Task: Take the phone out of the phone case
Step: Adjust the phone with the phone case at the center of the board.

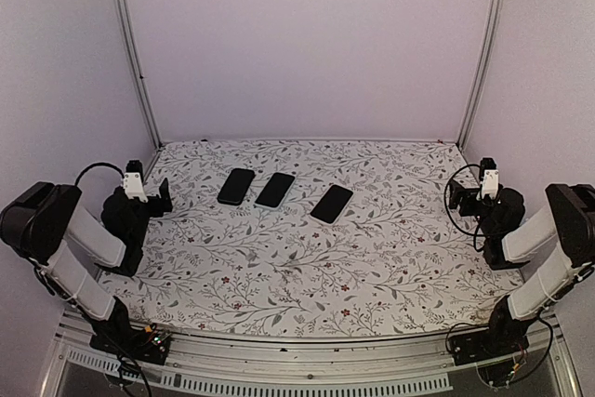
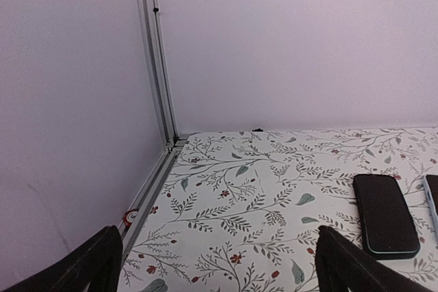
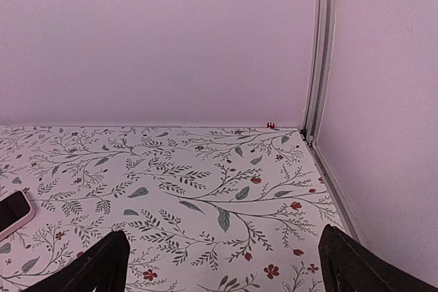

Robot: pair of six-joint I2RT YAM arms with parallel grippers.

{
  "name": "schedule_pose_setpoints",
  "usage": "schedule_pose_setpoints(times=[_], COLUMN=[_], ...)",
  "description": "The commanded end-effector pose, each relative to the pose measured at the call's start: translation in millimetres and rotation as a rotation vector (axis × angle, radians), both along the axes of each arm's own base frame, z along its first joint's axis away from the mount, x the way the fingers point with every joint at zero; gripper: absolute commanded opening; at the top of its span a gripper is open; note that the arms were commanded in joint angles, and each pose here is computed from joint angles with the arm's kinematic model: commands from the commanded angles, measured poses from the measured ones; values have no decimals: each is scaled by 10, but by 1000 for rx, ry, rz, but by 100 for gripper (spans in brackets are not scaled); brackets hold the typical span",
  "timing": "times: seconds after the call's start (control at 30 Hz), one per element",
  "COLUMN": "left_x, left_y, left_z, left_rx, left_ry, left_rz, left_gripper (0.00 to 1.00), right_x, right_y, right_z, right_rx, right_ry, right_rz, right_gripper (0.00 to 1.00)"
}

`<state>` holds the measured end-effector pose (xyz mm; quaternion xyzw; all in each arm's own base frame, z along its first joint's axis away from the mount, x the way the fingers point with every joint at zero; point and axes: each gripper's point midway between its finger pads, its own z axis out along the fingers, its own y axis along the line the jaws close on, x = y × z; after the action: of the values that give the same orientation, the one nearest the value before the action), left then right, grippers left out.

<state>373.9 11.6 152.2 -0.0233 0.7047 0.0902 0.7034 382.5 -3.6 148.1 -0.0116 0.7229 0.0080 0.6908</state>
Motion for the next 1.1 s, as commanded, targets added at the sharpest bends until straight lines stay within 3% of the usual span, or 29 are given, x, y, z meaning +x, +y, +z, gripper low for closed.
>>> schedule_pose_setpoints(times=[0.0, 0.37, 0.57, 0.77, 0.93, 1.07], left_x=[40, 14, -57, -87, -105, 208], left_y=[35, 126, 136, 116, 83, -183], left_z=[30, 50, 123, 135, 168, 482], left_rx=[-6, -24, -11, -8, 16, 64], left_ry=[-7, -17, -44, -52, -55, 28], left_rz=[5, 64, 116, 114, 105, 17], left_gripper=[99, 99, 99, 99, 99, 99], right_x=[37, 33, 64, 287, 439, 479], right_y=[46, -34, -309, -618, -468, -373], right_z=[62, 64, 160, 189, 233, 328], right_rx=[2, 18, 78, 160, 204, 226], right_ry=[-23, -24, 0, 158, 213, 221], right_rz=[24, -9, -172, -371, -288, -236], right_gripper=[99, 99, 99, 99, 99, 99])
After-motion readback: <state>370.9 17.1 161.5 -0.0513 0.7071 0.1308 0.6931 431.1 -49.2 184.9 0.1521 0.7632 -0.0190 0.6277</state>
